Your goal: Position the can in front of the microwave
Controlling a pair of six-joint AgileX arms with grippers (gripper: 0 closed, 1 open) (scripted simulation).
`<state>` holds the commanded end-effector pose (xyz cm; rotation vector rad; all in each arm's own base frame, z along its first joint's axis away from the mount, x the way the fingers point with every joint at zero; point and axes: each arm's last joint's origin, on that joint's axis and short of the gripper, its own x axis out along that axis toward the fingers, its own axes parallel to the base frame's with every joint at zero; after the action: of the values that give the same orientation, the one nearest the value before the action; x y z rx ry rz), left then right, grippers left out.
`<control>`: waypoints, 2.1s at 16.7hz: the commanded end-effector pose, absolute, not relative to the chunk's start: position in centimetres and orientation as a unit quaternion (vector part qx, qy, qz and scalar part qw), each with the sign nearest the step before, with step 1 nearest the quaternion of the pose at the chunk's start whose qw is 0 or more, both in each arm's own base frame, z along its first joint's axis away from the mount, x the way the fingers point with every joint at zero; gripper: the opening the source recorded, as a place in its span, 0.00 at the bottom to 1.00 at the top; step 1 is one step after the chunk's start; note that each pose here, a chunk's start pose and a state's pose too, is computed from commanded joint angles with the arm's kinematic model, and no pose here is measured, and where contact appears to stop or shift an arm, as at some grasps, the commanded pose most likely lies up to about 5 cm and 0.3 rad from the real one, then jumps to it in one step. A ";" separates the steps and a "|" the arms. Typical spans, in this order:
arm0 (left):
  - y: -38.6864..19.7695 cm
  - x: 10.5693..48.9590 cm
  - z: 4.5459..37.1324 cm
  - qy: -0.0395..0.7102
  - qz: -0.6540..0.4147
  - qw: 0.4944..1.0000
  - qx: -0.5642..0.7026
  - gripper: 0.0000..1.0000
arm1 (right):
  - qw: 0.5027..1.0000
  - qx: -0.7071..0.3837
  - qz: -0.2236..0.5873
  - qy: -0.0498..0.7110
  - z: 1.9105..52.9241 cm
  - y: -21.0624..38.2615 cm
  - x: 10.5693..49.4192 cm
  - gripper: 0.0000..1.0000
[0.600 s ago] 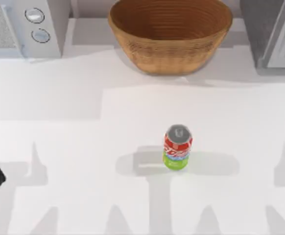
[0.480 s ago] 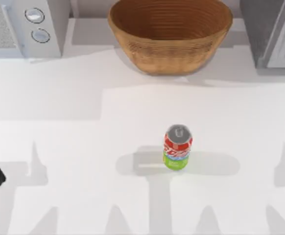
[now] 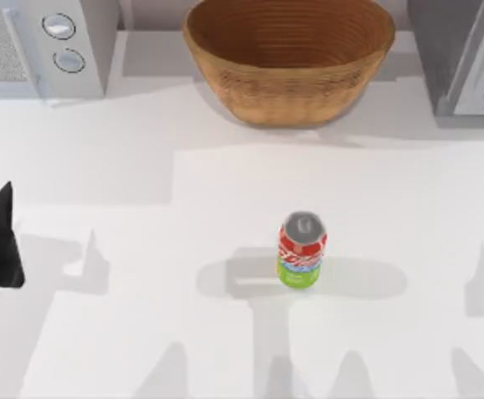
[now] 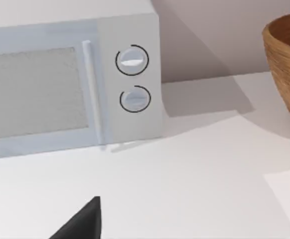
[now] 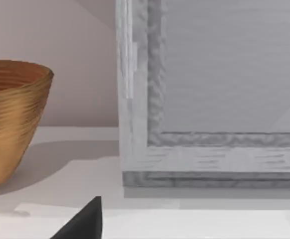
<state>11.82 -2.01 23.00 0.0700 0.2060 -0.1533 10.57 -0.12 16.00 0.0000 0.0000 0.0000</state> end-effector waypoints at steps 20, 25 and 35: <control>-31.0 31.6 25.5 0.596 -0.291 0.703 0.257 1.00 | 1.000 0.000 0.000 0.000 16.0 -0.1 10.6 1.00; -33.5 31.4 22.2 0.648 -0.278 0.653 0.276 1.00 | 1.000 0.000 0.000 0.000 16.0 -0.1 10.6 1.00; -33.7 31.5 20.2 0.651 -0.278 0.650 0.277 1.00 | 1.000 0.000 0.000 0.000 16.0 -0.1 10.6 1.00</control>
<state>31.49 -33.66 20.21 0.6294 1.4796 -0.6306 10.57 -0.12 16.00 0.0000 0.0000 0.0000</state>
